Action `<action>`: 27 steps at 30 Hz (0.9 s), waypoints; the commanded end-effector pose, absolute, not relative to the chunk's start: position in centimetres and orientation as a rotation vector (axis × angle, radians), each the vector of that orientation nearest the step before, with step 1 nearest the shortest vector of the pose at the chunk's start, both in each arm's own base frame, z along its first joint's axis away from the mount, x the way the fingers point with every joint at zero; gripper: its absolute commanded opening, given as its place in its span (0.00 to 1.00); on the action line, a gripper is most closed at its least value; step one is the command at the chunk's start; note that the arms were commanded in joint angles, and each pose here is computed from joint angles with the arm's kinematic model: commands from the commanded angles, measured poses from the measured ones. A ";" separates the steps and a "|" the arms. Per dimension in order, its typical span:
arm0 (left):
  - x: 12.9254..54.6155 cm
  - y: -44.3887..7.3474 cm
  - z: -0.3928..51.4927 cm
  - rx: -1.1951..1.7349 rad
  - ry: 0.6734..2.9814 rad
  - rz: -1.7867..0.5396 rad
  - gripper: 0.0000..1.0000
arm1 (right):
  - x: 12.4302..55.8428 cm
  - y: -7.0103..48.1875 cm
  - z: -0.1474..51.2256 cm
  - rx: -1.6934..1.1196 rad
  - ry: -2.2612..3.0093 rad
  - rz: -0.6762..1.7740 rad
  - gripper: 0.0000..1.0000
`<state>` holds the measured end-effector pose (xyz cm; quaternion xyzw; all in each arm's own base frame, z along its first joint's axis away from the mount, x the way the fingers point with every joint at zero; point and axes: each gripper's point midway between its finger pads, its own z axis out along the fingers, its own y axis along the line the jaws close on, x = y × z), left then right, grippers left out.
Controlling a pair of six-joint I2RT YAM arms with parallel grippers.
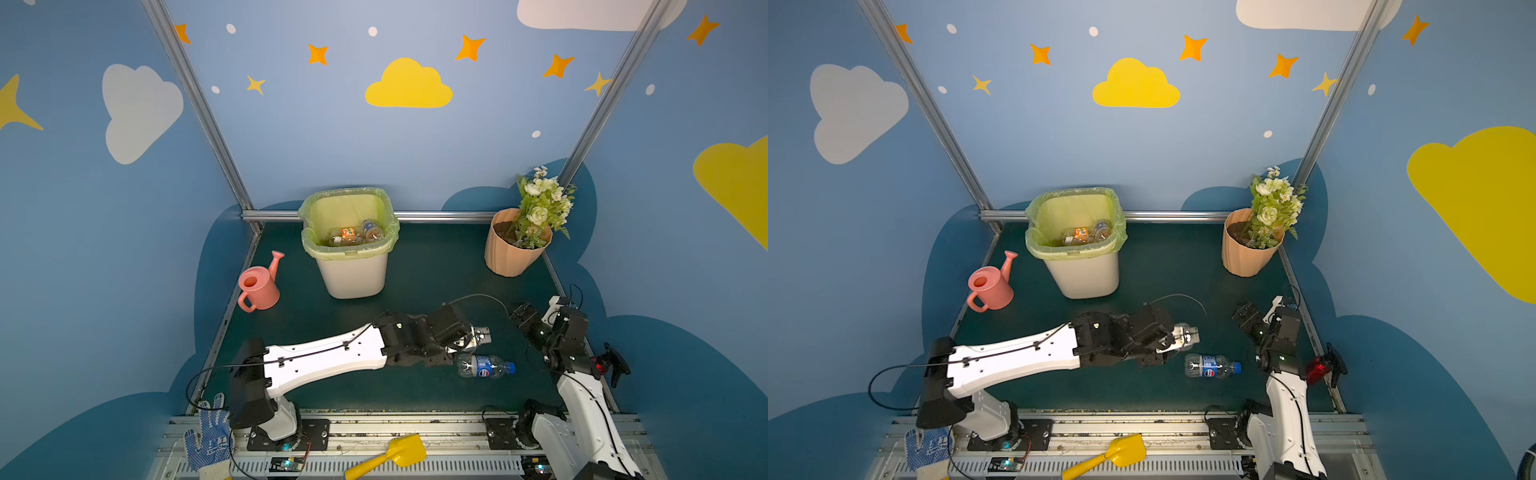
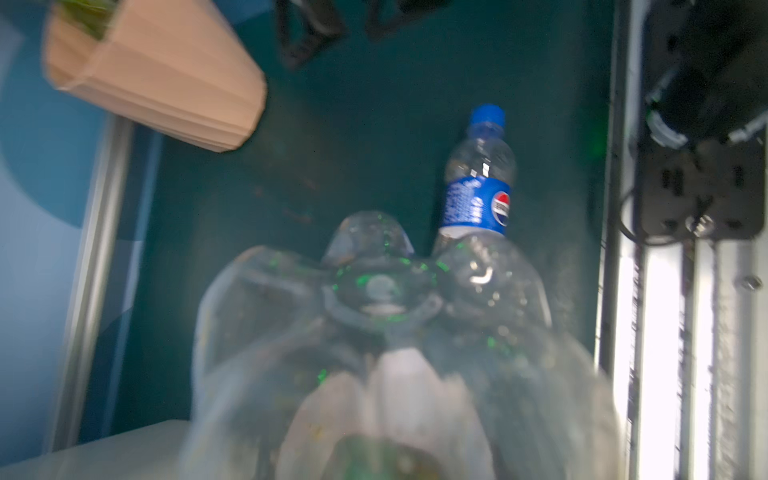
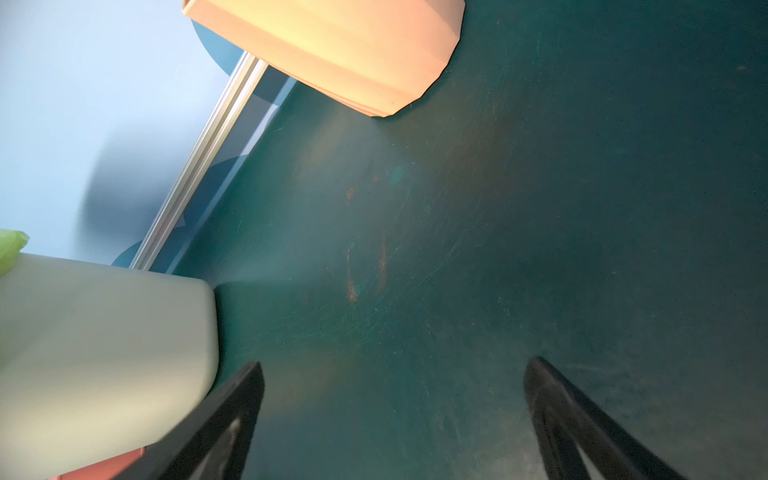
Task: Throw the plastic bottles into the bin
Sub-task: 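Lift the orange-labelled bottle with the left gripper and carry it over the bin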
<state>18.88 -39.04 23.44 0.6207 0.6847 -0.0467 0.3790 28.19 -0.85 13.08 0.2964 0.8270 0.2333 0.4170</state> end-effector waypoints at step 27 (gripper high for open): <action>30.0 -15.5 55.2 0.208 1.215 -0.158 0.46 | 29.2 0.7 14.0 0.705 2.062 0.722 0.97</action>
